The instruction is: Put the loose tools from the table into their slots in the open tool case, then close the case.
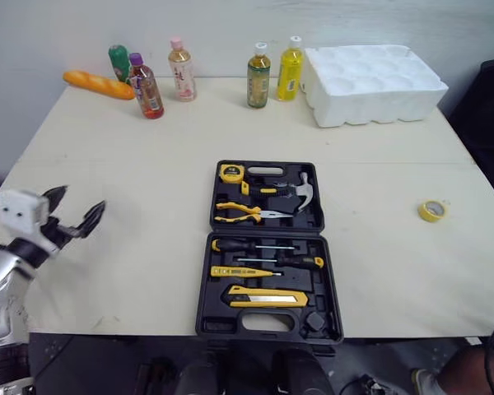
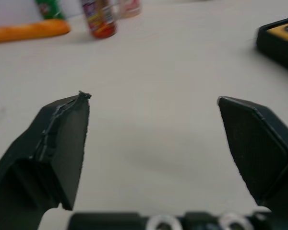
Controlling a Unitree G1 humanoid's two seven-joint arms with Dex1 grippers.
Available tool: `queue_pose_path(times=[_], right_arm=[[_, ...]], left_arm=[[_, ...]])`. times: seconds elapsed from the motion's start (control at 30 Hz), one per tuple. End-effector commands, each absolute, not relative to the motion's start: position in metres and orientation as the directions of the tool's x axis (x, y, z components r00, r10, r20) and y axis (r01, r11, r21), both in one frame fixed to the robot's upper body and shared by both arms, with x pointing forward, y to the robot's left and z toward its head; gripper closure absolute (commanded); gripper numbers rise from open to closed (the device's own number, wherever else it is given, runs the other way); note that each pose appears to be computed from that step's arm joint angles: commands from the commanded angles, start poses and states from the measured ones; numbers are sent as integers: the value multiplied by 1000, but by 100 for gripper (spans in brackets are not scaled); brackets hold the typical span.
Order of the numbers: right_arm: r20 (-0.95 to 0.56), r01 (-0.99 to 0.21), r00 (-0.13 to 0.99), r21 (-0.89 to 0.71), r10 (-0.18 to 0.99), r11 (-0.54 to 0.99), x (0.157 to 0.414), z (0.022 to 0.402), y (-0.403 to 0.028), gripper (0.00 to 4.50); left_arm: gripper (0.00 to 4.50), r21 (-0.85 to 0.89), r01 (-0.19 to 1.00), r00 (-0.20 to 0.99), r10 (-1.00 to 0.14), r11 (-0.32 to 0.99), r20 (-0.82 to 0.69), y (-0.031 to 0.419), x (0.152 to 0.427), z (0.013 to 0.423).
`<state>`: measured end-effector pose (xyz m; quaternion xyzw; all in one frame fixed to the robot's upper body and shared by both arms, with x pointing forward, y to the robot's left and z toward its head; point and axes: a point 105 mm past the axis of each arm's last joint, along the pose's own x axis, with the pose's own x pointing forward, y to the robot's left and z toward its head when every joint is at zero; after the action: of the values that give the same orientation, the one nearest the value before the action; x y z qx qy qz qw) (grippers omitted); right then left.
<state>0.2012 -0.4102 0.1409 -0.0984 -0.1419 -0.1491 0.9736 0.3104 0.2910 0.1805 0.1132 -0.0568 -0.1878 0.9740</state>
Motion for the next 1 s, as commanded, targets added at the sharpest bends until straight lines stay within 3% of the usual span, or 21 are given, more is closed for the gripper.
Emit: queue_pose_path(times=[0.03, 0.13, 0.17, 0.27, 0.37, 0.43, 0.53, 0.73, 0.87, 1.0], right_arm=[[349, 243, 922, -191, -165, 951, 214, 170, -394, 0], [333, 214, 933, -201, -139, 956, 222, 176, -389, 0], [255, 197, 956, -192, -145, 961, 231, 176, -391, 0], [116, 16, 993, -227, 10, 974, 247, 188, -374, 0], [-167, -12, 985, -276, -36, 961, 254, 180, -386, 0], [-182, -99, 982, -292, 46, 951, 259, 192, -377, 0], [-280, -223, 949, -274, 144, 935, 263, 195, -368, 0], [-536, -462, 792, -216, 291, 860, 262, 180, -361, 0], [-605, -524, 733, -212, 310, 825, 272, 174, -369, 0], [-604, -512, 738, -213, 299, 832, 294, 176, -381, 0]], left_arm=[[3, 269, 541, 815, -576, 797, 68, 239, 308, 198], [3, 267, 608, 760, -645, 748, 75, 217, 306, 206], [3, 253, 670, 704, -706, 698, 83, 198, 305, 213], [3, 228, 798, 557, -827, 558, 74, 159, 295, 224], [3, 193, 865, 462, -885, 464, 55, 141, 286, 227], [3, 146, 902, 408, -913, 407, 24, 133, 281, 224], [3, 130, 934, 338, -941, 333, -14, 123, 274, 220], [3, 125, 962, 238, -970, 242, 48, 101, 265, 230], [3, 133, 970, 204, -979, 204, 14, 92, 258, 216], [3, 158, 967, 194, -980, 200, 50, 86, 258, 222]])
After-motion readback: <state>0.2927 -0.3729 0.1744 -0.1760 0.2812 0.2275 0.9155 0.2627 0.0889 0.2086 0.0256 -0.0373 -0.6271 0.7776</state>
